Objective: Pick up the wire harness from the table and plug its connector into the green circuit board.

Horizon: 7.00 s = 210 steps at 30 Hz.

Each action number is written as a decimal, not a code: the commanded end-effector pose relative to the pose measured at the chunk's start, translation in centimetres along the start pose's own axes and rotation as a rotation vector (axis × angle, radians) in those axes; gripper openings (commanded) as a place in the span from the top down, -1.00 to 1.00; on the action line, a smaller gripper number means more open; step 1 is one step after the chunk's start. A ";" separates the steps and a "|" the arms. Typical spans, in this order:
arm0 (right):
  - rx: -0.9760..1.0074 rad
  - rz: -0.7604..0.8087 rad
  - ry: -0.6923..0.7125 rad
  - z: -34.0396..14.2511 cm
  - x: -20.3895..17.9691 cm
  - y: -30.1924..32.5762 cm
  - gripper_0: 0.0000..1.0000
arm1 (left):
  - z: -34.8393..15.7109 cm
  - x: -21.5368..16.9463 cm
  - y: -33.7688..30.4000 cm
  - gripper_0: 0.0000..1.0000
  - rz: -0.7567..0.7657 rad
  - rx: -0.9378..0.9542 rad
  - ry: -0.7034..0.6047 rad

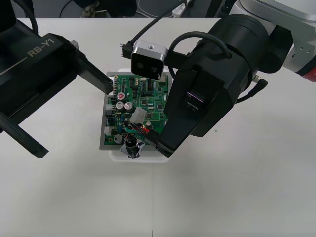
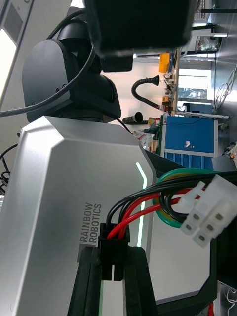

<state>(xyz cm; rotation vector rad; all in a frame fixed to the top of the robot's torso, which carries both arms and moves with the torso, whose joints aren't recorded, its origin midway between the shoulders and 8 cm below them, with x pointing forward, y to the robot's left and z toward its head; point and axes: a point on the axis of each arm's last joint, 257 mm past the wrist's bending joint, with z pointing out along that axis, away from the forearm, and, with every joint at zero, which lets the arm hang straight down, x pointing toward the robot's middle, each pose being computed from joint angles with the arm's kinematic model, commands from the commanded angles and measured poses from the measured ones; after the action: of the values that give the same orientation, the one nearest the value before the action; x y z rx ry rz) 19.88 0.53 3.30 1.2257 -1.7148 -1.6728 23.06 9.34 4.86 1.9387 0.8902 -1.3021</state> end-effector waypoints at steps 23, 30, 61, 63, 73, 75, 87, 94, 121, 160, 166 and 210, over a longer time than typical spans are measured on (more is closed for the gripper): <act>0.026 -0.032 0.066 1.4 0.3 1.1 1.00 | 3.9 -1.0 2.4 -1.00 -0.053 -0.041 -0.064; 0.026 -0.033 0.066 1.4 0.3 1.1 1.00 | 4.6 -1.2 2.8 -1.00 -0.068 -0.049 -0.081; 0.026 -0.033 0.066 1.4 0.3 1.1 1.00 | 6.9 -1.2 3.5 -1.00 -0.044 -0.040 -0.082; 0.026 -0.032 0.068 1.4 0.4 1.1 1.00 | 6.9 -1.2 3.6 -1.00 -0.044 -0.042 -0.082; 0.026 -0.034 0.068 1.4 0.3 1.1 1.00 | 7.2 -1.3 3.3 -1.00 -0.045 -0.033 -0.081; 0.026 -0.035 0.068 1.4 0.3 1.1 1.00 | 7.2 -1.2 3.3 -1.00 -0.045 -0.034 -0.079; 0.026 -0.044 0.068 1.4 0.3 1.1 1.00 | 7.6 -1.2 2.9 -1.00 -0.049 -0.019 -0.076; 0.026 -0.044 0.068 1.4 0.3 1.1 1.00 | 7.6 -1.1 2.9 -1.00 -0.050 -0.019 -0.076; 0.026 -0.050 0.068 1.4 0.3 1.1 1.00 | 7.9 -1.5 3.1 1.00 -0.046 -0.019 -0.091; 0.019 -0.080 0.058 1.2 0.1 1.2 -0.59 | 7.8 -1.4 3.1 1.00 -0.021 -0.019 -0.090; 0.014 -0.092 0.051 1.1 -0.1 1.2 -0.82 | 7.6 -1.2 3.3 1.00 -0.024 -0.028 -0.087; -0.009 -0.138 0.022 0.4 -0.9 1.5 -1.00 | 2.8 -0.5 1.0 1.00 -0.072 -0.006 -0.126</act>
<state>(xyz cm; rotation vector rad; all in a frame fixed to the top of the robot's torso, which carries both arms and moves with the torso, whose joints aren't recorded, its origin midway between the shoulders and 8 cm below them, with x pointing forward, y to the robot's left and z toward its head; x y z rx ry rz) 19.95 0.68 3.46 1.3678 -1.6534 -1.7615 22.71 4.45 5.42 1.7768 0.9229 -1.4612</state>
